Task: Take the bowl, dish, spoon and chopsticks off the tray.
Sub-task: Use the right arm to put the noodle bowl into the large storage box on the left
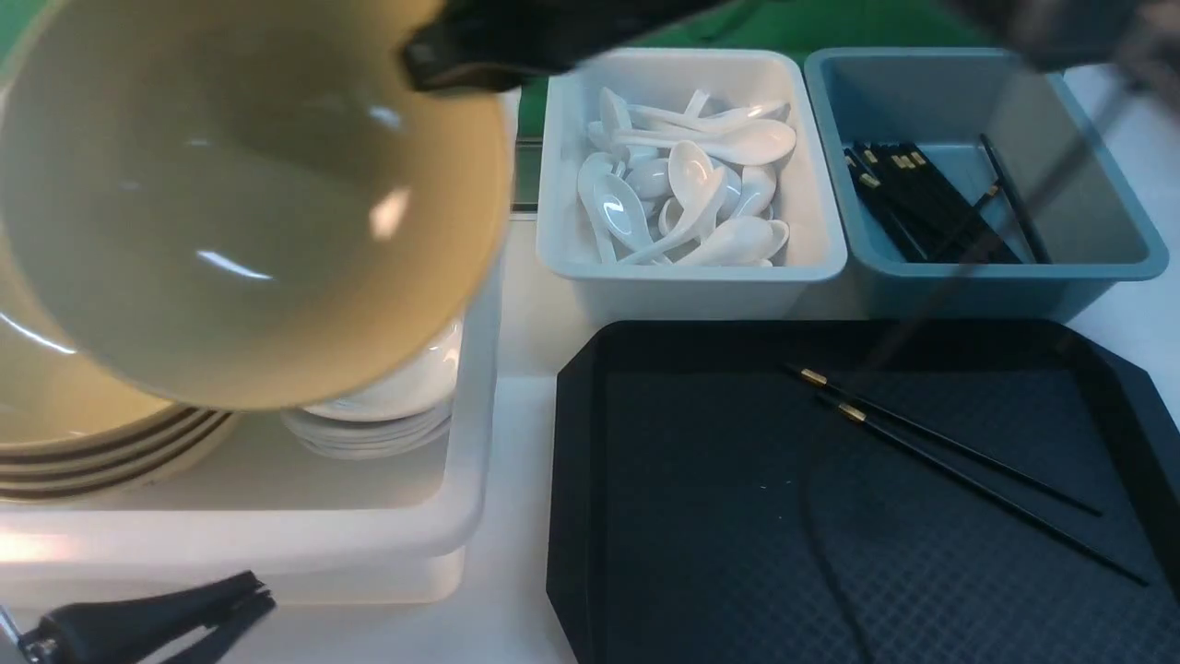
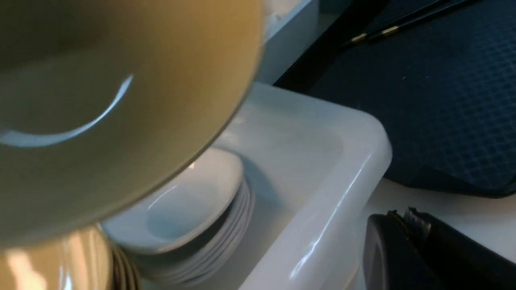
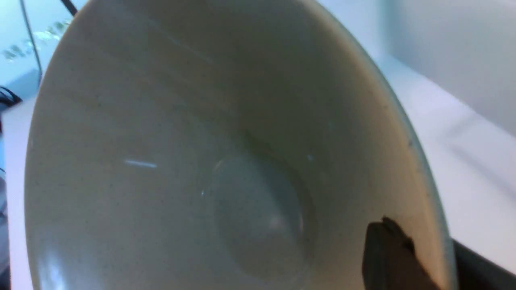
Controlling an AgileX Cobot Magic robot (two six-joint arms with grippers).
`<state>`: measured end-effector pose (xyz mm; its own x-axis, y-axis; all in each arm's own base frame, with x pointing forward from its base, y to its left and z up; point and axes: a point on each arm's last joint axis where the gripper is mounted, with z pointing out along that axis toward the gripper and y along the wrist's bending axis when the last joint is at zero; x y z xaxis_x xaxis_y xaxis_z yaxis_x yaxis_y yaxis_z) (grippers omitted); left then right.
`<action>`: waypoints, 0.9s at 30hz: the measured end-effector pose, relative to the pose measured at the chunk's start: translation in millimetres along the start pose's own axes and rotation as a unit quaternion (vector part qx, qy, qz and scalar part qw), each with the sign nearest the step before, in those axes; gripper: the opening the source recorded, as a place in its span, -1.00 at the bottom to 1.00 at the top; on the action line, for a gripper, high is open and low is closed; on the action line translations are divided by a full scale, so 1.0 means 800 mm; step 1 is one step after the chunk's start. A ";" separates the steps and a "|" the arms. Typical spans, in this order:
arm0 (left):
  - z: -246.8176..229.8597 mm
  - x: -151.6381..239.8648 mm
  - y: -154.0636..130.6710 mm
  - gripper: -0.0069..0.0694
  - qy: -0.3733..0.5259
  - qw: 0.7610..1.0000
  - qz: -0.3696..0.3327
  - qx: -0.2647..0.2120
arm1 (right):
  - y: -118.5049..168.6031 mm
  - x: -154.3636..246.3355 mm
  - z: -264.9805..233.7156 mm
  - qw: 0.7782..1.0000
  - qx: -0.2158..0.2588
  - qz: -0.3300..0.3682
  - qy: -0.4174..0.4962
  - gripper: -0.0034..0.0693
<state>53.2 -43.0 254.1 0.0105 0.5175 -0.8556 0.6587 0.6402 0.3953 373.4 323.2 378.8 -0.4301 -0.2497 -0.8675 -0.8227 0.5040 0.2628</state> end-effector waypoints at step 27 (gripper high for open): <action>0.003 0.003 -0.002 -0.84 -0.008 1.000 -0.009 0.002 | -0.018 -0.023 0.012 1.000 0.027 0.006 0.008 0.29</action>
<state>53.8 -44.3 250.7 0.0101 0.4966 -0.8679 0.6615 0.6476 0.3782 396.7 328.5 387.1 -0.4465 -0.2568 -0.8571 -0.7967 0.5502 0.2502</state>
